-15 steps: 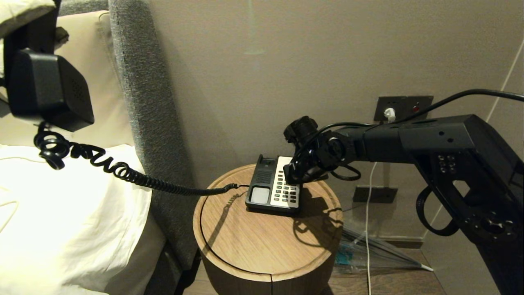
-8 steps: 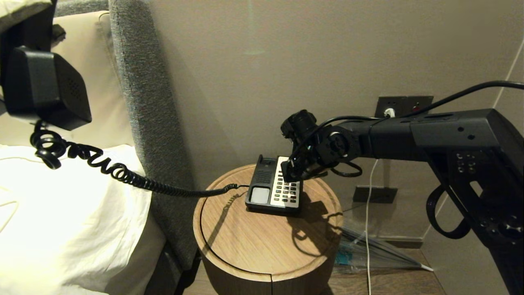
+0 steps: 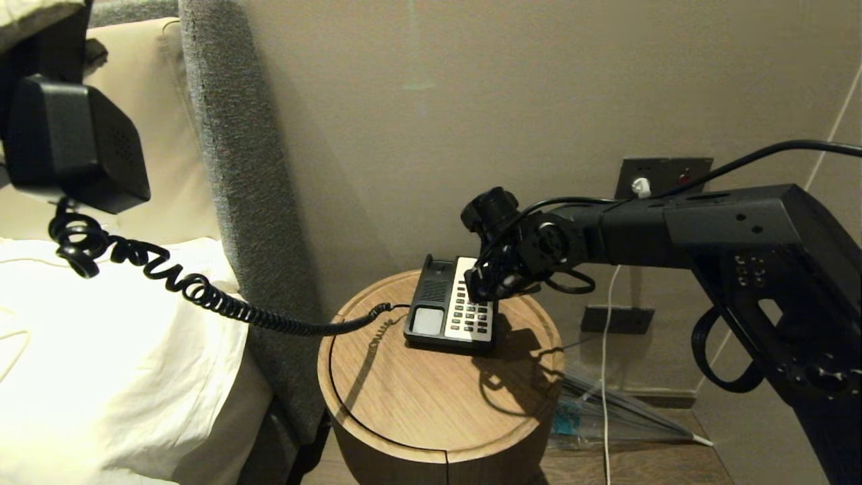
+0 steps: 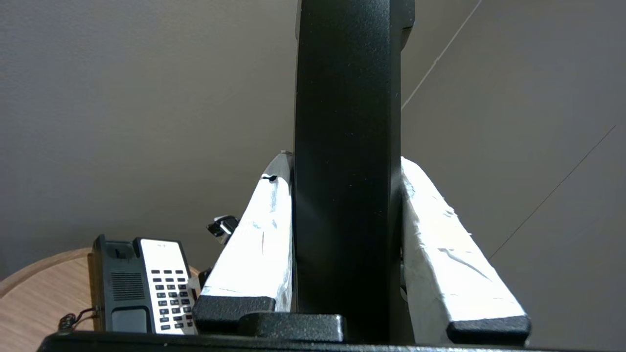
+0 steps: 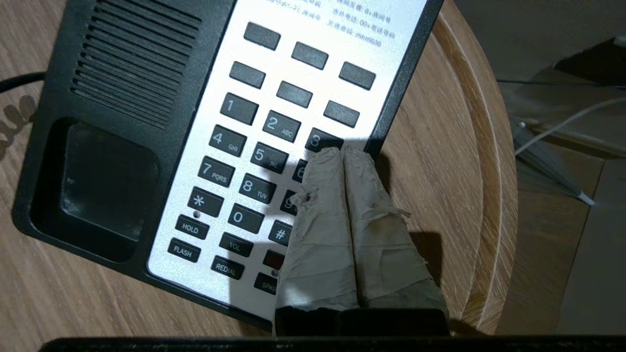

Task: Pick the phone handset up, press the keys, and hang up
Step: Dial the number

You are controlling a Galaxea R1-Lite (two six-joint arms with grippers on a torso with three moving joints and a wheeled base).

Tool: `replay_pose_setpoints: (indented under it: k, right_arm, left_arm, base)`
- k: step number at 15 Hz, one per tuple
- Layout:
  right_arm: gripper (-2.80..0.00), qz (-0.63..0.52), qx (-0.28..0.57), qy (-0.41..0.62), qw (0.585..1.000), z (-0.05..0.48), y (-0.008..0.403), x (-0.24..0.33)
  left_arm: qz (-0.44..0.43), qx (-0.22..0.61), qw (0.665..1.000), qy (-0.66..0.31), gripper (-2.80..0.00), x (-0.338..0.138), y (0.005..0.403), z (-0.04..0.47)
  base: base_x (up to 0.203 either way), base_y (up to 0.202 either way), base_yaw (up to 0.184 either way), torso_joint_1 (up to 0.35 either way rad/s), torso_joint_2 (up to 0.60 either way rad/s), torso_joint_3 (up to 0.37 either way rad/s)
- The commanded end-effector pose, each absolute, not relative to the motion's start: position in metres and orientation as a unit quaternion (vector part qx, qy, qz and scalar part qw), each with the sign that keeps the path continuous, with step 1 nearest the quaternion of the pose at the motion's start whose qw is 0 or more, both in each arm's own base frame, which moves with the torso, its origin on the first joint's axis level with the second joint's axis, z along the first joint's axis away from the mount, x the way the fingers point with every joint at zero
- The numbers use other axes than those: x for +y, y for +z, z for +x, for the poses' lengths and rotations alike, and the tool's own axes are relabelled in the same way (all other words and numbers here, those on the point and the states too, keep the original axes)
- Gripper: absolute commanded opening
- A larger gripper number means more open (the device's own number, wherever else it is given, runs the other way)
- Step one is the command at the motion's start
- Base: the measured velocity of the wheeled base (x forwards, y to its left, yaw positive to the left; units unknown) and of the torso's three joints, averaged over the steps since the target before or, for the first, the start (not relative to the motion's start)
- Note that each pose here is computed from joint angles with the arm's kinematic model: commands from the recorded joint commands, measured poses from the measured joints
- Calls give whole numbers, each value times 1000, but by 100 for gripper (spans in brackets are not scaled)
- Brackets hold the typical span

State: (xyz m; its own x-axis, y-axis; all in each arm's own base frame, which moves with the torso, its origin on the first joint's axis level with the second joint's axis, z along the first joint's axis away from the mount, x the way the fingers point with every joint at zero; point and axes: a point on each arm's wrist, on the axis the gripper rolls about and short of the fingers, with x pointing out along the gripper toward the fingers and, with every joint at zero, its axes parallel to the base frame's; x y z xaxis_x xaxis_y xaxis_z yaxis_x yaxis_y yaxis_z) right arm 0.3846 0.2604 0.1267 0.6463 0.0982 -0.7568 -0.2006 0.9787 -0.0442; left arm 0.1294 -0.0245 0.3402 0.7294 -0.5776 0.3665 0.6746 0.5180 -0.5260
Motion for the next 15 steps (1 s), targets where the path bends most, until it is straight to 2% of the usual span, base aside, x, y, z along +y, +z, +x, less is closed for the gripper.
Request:
replay_pose_setpoints:
  k: [1,15]
  right_arm:
    - [-280,-65,416,84,903,382,125,263]
    - [-280,-76,433,80,895,386,106,266]
  left_arm:
    - [-335,-72,867,-363,-280,-25,340,129]
    - [-338,-69,866,-362,-280,-25,339,129]
  base:
    - [0,0,0,0,0,0]
    - [0,0,0,0,0,0]
